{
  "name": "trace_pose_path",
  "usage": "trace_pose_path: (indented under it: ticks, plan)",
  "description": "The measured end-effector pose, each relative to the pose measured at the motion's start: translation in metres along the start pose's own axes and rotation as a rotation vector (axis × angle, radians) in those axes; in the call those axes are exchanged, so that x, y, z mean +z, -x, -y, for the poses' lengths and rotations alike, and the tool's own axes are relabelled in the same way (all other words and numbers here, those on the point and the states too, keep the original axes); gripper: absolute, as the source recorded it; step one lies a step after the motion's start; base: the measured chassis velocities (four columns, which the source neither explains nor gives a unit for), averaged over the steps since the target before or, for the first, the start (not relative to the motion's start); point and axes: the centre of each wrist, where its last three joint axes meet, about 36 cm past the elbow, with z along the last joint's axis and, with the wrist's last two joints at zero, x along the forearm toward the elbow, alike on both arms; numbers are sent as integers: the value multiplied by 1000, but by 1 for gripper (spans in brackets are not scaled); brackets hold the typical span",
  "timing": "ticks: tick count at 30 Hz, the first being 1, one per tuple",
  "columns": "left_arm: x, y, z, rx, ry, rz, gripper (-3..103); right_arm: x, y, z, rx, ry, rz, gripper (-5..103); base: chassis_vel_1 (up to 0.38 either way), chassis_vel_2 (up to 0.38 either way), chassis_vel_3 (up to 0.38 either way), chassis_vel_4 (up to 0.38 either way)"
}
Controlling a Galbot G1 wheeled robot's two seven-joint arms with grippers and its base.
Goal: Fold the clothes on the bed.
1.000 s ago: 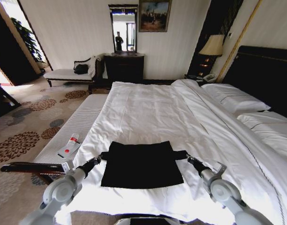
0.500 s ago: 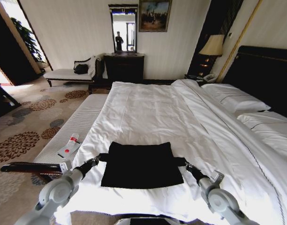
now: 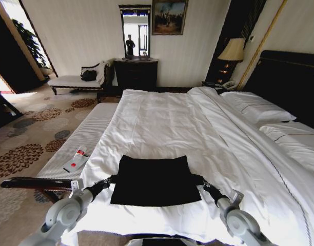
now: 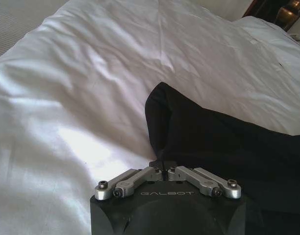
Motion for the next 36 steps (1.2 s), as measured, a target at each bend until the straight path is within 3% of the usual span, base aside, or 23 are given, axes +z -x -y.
trace_pose_path:
  ticks: [2, 3, 5, 7, 8, 9, 10, 11, 14, 16, 17, 18, 20, 23, 24, 26, 28, 31, 36]
  plan:
    - [-5, -9, 4, -8, 26, 36, 10, -5, -9, -9, 14, -3, 1, 18, 0, 0, 0, 0]
    - [-10, -15, 8, -5, 32, 59, 16, -10, -14, -14, 16, -4, 11, 18, 0, 0, 0, 0]
    - [-12, -18, 9, -3, 34, 70, 16, -12, -16, -16, 15, -5, 15, 24, 0, 0, 0, 0]
    - [-29, -38, 21, 20, 48, 137, 26, -29, -31, -29, 12, -8, 47, 29, 0, 0, 0, 0]
    - [-42, -51, 29, 45, 51, 181, 32, -44, -41, -36, 1, 0, 80, 39, 0, 0, 0, 0]
    - [-42, -51, 29, 45, 51, 181, 32, -44, -41, -36, 1, 0, 80, 39, 0, 0, 0, 0]
    - [-52, -61, 36, 69, 48, 213, 38, -55, -46, -41, -10, 9, 106, 39, 0, 0, 0, 0]
    - [-58, -67, 39, 84, 43, 232, 38, -63, -50, -43, -16, 17, 123, 45, 0, 0, 0, 0]
    - [-99, -98, 56, 196, 10, 361, 54, -114, -66, -53, -58, 72, 237, 62, 0, 0, 0, 0]
    - [-110, -103, 57, 215, 6, 398, 59, -127, -70, -54, -69, 80, 272, 62, 0, 0, 0, 0]
    - [-115, -103, 56, 222, 3, 416, 59, -134, -70, -53, -71, 82, 291, 68, 0, 0, 0, 0]
    - [-122, -97, 50, 206, -8, 427, 70, -142, -69, -52, -73, 85, 315, 73, 0, 0, 0, 0]
    - [-124, -90, 46, 192, -19, 423, 70, -145, -66, -50, -69, 90, 322, 78, 0, 0, 0, 0]
    - [-124, -45, 18, 141, -89, 365, 86, -144, -49, -44, -56, 119, 317, 94, 0, 0, 0, 0]
    - [-124, -45, 18, 141, -89, 365, 86, -144, -49, -44, -56, 119, 317, 94, 0, 0, 0, 0]
    - [-121, -10, -2, 122, -146, 309, 96, -138, -38, -44, -52, 136, 302, 97, 0, 0, 0, 0]
    - [-114, 27, -20, 125, -204, 245, 99, -131, -24, -45, -50, 151, 283, 100, 0, 0, 0, 0]
    - [-101, 50, -36, 155, -252, 205, 100, -125, -9, -49, -56, 165, 254, 100, 0, 0, 0, 0]
    - [-83, 74, -64, 178, -322, 195, 100, -113, 21, -56, -63, 170, 190, 100, 0, 0, 0, 0]
